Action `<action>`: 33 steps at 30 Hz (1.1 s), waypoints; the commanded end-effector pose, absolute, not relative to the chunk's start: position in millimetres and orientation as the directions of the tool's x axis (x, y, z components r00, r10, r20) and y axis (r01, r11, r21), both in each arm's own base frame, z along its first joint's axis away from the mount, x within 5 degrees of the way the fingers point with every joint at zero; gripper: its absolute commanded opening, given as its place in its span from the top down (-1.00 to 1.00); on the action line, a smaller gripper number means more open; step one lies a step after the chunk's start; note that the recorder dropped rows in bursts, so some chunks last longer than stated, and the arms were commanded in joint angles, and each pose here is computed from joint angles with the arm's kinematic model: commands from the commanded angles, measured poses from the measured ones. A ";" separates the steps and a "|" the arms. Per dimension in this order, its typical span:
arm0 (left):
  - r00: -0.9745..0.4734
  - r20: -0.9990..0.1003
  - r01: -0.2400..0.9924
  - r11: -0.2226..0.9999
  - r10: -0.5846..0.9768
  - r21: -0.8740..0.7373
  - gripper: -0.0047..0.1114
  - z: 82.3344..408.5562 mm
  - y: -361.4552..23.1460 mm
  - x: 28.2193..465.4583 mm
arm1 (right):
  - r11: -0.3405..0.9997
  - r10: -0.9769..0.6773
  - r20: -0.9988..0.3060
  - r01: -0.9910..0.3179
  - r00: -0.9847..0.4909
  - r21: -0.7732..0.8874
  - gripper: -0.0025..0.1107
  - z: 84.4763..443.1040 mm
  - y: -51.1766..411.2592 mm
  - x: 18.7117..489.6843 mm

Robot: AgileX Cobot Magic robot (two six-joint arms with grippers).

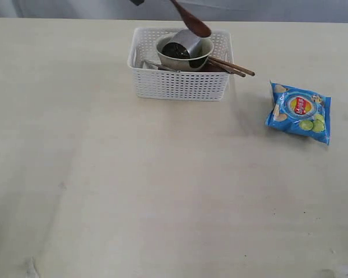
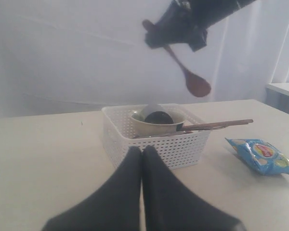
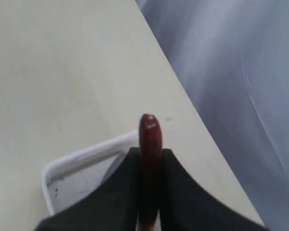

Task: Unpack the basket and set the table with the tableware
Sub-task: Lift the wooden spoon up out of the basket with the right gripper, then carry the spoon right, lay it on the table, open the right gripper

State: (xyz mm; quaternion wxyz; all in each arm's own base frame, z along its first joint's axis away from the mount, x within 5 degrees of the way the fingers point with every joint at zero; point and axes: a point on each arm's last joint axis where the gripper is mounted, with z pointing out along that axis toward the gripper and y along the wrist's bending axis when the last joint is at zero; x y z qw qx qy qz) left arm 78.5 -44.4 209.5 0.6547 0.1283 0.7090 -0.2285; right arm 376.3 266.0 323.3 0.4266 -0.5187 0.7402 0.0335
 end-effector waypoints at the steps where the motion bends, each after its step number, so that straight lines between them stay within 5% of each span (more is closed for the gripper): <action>1: -0.108 -0.987 0.480 0.863 -0.117 -0.155 0.92 208.8 -44.0 78.2 | 0.606 -0.716 -0.640 -0.703 -0.277 -0.374 0.96 343.4 237.9 361.1; 15: -0.108 -0.987 0.480 0.863 -0.117 -0.155 0.92 208.8 -44.0 78.2 | 0.821 -0.547 -0.528 -0.294 -0.649 -0.489 0.96 343.0 159.0 233.7; 25: -0.108 -0.987 0.480 0.863 -0.117 -0.155 0.92 208.8 -44.0 78.2 | 0.869 -0.399 -0.493 -0.147 -0.774 -0.473 0.96 251.8 153.2 152.2; 33: -0.114 -0.987 0.481 0.863 -0.114 -0.155 0.92 208.2 -44.1 78.1 | 0.777 -0.321 -0.340 -0.041 -0.884 -0.628 0.96 190.8 91.0 141.8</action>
